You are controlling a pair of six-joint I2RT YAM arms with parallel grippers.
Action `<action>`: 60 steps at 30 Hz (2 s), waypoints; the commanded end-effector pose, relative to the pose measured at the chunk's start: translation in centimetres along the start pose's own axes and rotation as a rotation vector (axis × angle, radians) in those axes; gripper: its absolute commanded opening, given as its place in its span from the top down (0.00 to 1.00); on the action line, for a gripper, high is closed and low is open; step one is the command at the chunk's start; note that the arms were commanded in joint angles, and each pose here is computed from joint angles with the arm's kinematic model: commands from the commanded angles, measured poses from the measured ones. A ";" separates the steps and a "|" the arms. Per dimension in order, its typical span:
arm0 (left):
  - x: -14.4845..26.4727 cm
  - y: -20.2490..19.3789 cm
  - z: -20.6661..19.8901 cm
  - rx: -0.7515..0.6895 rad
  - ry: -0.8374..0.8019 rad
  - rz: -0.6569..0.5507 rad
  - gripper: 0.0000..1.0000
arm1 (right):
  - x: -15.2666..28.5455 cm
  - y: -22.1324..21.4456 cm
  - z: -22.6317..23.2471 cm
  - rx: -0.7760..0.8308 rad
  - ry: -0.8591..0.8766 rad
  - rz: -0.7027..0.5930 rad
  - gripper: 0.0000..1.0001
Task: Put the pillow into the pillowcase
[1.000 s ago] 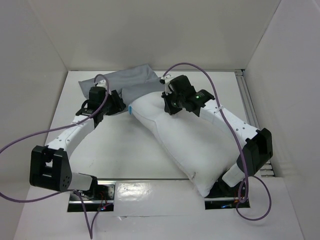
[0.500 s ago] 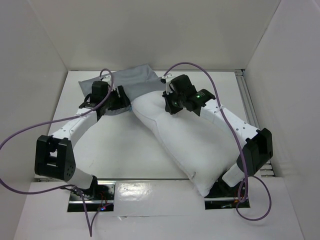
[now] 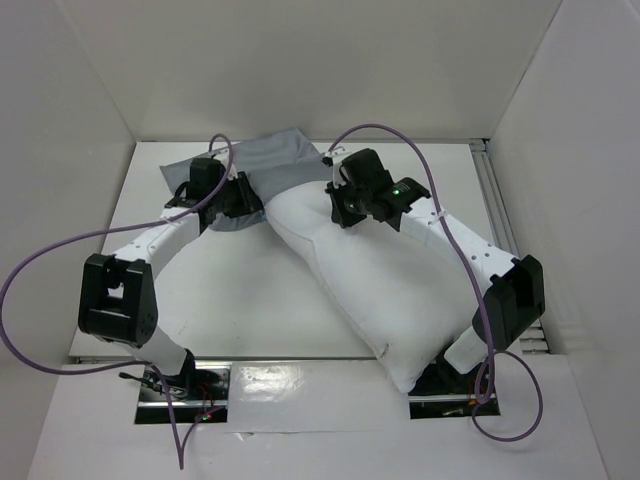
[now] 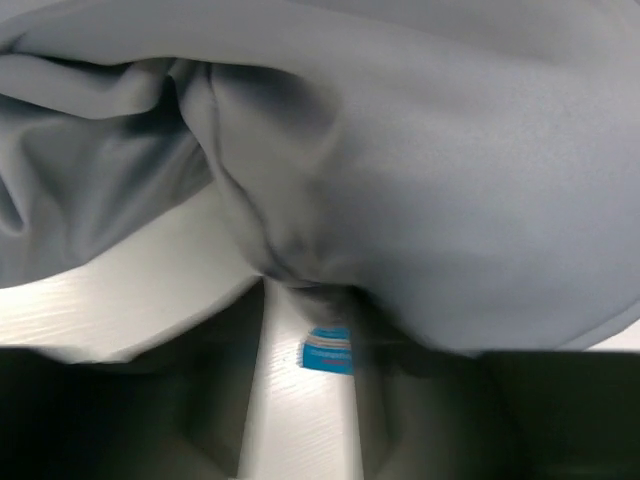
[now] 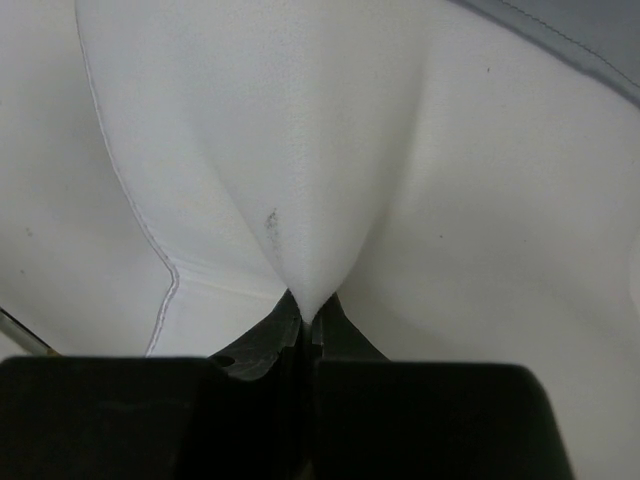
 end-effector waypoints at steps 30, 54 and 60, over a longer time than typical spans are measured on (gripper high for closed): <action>6.9 1.9 -4.3 -0.075 0.038 -0.097 0.96 | 0.4 6.7 -2.4 -0.173 -0.155 -0.177 1.00; -0.3 5.4 -3.2 -0.333 0.569 -0.215 0.31 | 1.3 5.3 -1.7 -0.152 -0.147 -0.143 1.00; -0.2 6.1 -3.3 -0.319 0.584 -0.240 0.44 | 1.1 5.0 -1.7 -0.152 -0.148 -0.134 1.00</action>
Point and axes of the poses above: each gripper's point midway between its finger pads, its own x axis back along the fingers, its own z axis along the line the jaws close on, y = z × x, the point moved 2 cm from there along x, back along the fingers, and after that the axes turned 1 degree about x, right-handed, at the moved point
